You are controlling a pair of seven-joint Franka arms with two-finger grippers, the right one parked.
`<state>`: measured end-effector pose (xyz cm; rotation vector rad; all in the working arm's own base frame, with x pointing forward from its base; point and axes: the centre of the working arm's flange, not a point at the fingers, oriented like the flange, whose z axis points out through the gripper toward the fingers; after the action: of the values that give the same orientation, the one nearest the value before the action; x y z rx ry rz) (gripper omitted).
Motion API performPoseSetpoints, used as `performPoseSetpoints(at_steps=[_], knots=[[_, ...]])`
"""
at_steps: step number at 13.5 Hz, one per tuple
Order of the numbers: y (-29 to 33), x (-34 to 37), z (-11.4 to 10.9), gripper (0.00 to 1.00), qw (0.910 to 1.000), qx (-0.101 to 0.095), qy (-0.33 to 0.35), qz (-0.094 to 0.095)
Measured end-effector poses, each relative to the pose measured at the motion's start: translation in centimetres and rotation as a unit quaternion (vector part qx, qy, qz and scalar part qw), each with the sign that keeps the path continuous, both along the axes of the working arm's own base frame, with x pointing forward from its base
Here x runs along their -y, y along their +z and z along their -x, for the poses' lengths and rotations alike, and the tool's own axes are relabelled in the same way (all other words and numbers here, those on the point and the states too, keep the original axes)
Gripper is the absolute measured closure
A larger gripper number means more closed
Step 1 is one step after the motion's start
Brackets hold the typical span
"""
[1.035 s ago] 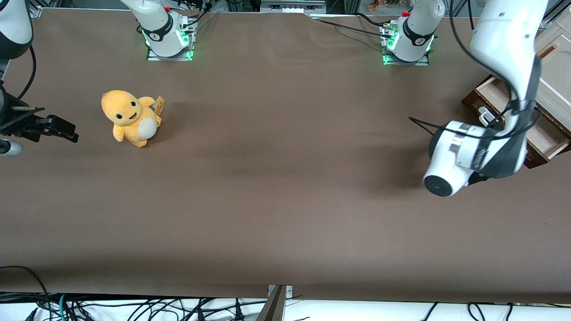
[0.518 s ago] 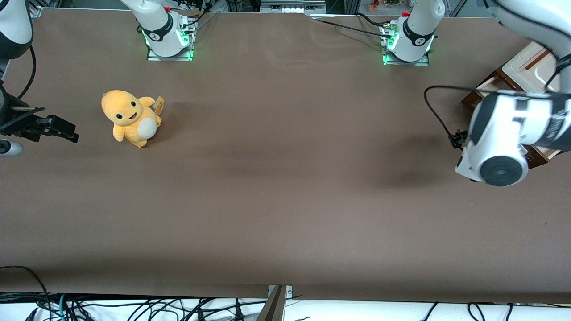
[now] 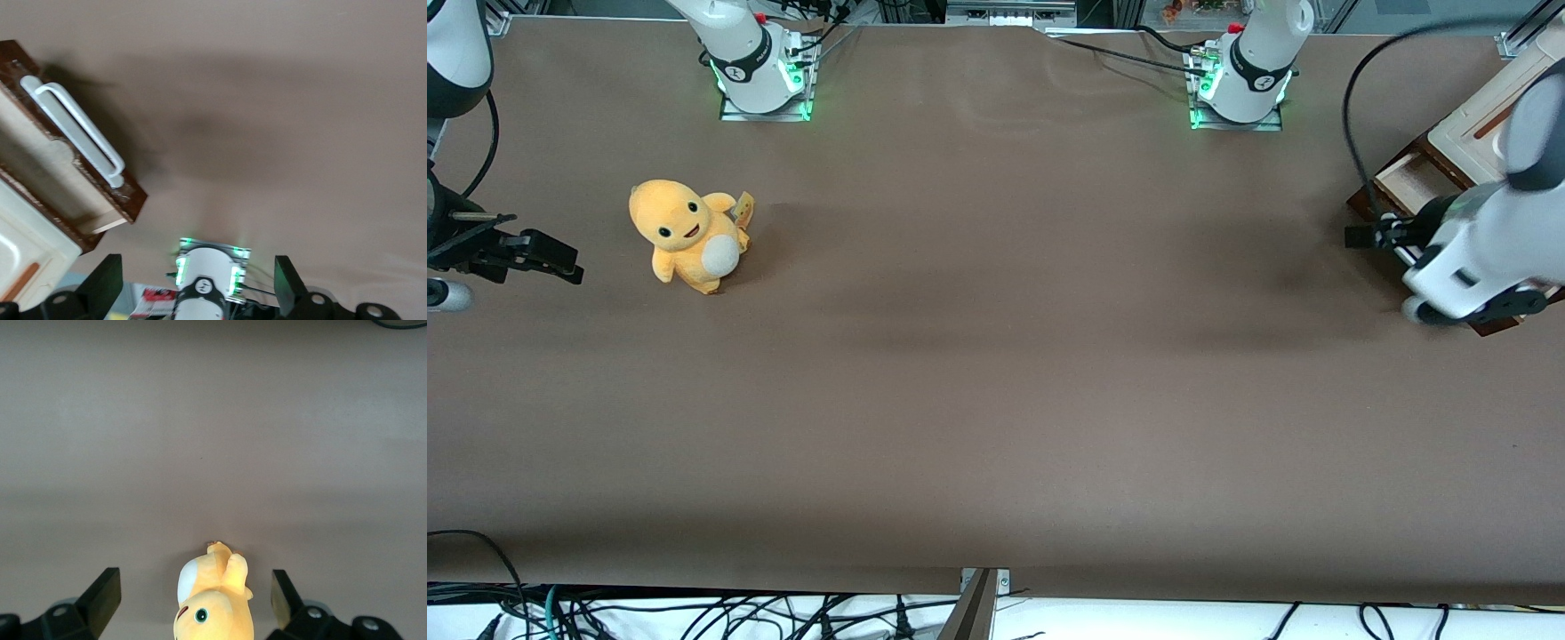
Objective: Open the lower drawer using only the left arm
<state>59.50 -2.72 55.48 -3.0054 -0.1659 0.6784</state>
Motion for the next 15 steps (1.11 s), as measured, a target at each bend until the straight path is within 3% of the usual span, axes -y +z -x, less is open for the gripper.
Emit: performPoseSetpoints(at_steps=[1, 3, 5, 7, 10, 15], knots=[[1.8, 0.0, 0.6, 0.00, 0.9996, 0.017, -0.004, 0.022], [4.7, -0.1, 1.2, 0.00, 0.9970, 0.062, -0.004, 0.046], [5.0, -0.2, 0.8, 0.00, 0.9914, 0.120, -0.013, 0.051], [3.1, 0.7, 1.3, 0.00, 0.9853, 0.159, -0.038, 0.051], [0.5, 0.9, 2.8, 0.00, 0.9778, 0.172, -0.104, 0.061], [-0.2, -0.4, 3.7, 0.00, 0.9748, 0.182, -0.114, 0.062]])
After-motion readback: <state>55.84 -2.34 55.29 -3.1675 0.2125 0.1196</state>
